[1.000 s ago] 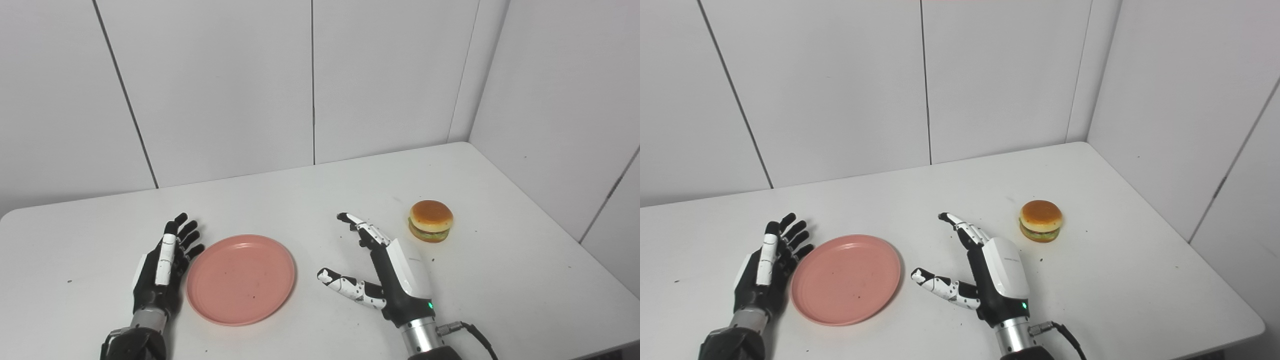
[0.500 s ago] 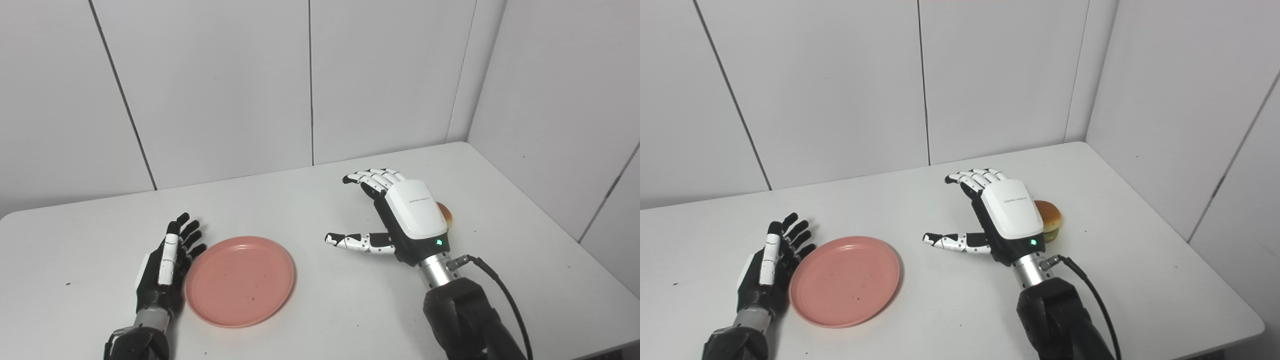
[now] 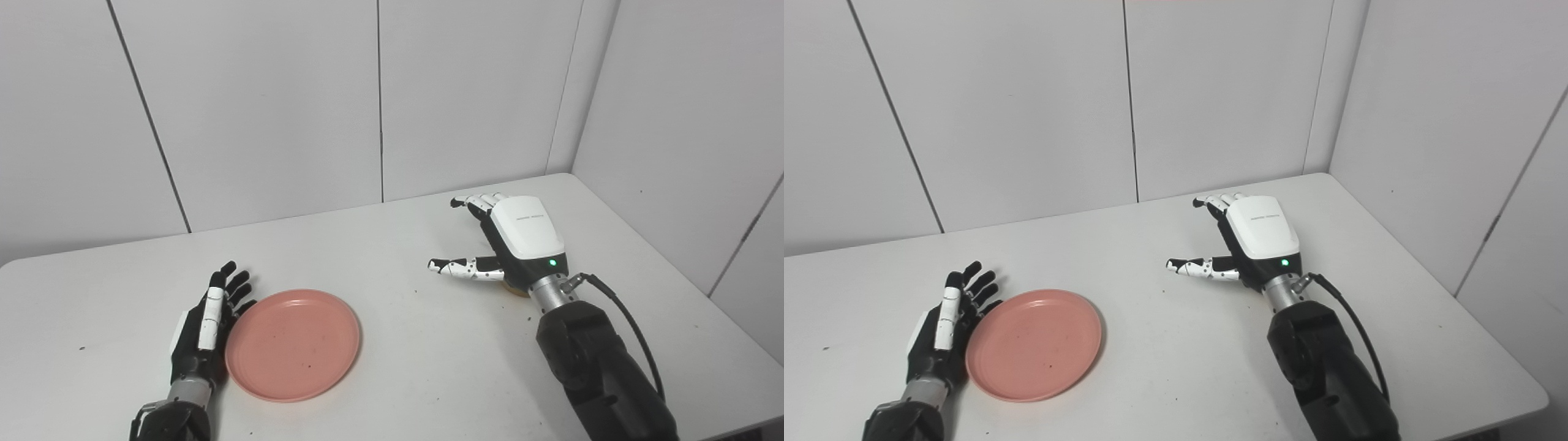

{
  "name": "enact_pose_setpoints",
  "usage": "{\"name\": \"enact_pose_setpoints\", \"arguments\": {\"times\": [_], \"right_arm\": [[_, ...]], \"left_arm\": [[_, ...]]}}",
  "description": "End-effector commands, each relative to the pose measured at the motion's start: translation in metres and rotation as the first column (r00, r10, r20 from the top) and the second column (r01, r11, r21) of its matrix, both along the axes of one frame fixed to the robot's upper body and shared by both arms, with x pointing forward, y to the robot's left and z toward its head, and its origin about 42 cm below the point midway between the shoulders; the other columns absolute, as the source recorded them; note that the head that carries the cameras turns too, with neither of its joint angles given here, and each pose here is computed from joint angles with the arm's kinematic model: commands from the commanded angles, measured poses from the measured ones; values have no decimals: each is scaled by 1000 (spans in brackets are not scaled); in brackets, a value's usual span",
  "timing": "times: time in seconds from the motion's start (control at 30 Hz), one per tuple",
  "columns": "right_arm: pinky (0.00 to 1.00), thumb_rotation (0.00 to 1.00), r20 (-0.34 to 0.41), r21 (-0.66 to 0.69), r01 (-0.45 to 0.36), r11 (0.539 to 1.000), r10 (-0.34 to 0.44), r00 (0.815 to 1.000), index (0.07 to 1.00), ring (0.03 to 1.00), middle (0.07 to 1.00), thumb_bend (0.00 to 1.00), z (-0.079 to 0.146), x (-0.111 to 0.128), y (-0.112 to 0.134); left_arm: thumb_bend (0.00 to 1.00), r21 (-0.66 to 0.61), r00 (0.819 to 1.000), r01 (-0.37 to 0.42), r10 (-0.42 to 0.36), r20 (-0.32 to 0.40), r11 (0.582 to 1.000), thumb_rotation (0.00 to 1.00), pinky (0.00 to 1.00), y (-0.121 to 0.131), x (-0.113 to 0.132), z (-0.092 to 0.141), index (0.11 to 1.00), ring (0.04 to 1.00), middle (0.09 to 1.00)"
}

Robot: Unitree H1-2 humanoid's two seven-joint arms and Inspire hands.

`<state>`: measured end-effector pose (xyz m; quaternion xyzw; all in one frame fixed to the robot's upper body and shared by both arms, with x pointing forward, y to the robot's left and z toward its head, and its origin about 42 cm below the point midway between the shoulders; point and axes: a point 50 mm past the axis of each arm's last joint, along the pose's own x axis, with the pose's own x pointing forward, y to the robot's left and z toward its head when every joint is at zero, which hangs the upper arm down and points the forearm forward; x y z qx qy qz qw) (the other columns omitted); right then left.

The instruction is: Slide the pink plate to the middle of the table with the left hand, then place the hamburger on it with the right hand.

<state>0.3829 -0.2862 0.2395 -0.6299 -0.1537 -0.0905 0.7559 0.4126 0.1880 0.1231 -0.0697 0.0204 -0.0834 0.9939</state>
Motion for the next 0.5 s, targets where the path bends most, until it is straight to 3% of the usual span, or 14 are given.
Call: {"name": "enact_pose_setpoints", "arguments": {"times": [0.0, 0.47], "right_arm": [[711, 844, 41, 8, 37, 999, -38, 998, 742, 770, 770, 878, 22, 9, -9], [668, 759, -51, -18, 91, 996, -92, 994, 721, 726, 736, 865, -7, 24, -30]], "left_arm": [[868, 4, 1000, -2, 2, -2, 1000, 871, 841, 0, 1, 3, 896, 907, 895], [854, 12, 1000, 0, 0, -4, 1000, 875, 834, 4, 0, 4, 894, 898, 895]]}}
